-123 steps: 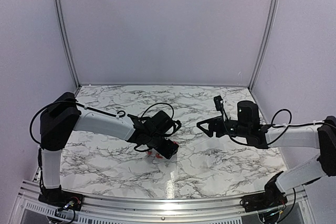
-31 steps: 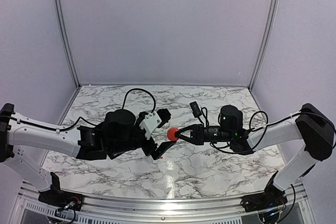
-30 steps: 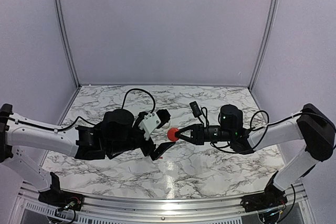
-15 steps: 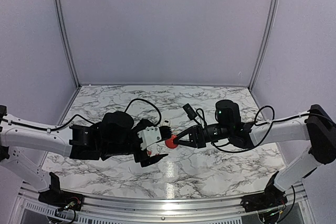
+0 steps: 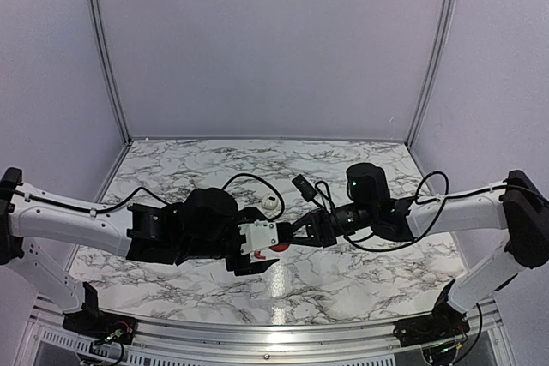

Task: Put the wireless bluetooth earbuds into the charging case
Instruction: Adjust the charging case.

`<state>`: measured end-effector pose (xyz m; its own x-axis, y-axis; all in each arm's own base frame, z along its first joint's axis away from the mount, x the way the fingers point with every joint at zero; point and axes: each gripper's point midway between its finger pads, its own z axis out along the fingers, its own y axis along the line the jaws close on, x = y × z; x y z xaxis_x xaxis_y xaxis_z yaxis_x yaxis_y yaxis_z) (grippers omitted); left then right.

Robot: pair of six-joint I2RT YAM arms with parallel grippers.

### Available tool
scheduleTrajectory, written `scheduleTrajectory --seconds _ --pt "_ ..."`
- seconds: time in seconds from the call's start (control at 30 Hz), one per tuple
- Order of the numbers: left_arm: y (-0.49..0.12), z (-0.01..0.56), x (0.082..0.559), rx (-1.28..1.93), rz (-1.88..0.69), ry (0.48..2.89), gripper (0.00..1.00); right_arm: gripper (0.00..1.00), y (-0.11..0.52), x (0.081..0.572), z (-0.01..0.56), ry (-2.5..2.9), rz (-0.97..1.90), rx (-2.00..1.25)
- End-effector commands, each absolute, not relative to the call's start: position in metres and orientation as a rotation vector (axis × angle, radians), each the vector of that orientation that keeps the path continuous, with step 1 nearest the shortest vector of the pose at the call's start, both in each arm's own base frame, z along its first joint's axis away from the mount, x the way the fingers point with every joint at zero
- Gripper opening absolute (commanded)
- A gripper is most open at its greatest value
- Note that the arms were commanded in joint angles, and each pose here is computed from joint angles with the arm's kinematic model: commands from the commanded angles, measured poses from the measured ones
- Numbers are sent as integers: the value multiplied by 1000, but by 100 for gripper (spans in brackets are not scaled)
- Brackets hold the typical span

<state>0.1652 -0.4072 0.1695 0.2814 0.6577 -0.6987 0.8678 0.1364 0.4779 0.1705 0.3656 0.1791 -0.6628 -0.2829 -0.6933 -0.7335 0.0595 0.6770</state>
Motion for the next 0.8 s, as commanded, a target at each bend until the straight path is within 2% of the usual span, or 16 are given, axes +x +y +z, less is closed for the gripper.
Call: scheduleTrajectory --seconds 0.0,0.23,0.53,0.67,0.77 --pt "-413 174 166 1617 -232 1416 76 0 373 163 197 1909 1653 -1078" --pt "-415 170 166 1643 -188 1395 69 0 375 158 197 1913 1672 -1098" --pt "-416 171 167 1635 -148 1385 50 0 377 158 197 1921 1676 -1097" --pt "-416 175 171 1590 -145 1395 43 7 376 160 198 1917 1661 -1082" --pt "-416 184 175 1518 -156 1400 39 19 375 161 199 1912 1645 -1067"
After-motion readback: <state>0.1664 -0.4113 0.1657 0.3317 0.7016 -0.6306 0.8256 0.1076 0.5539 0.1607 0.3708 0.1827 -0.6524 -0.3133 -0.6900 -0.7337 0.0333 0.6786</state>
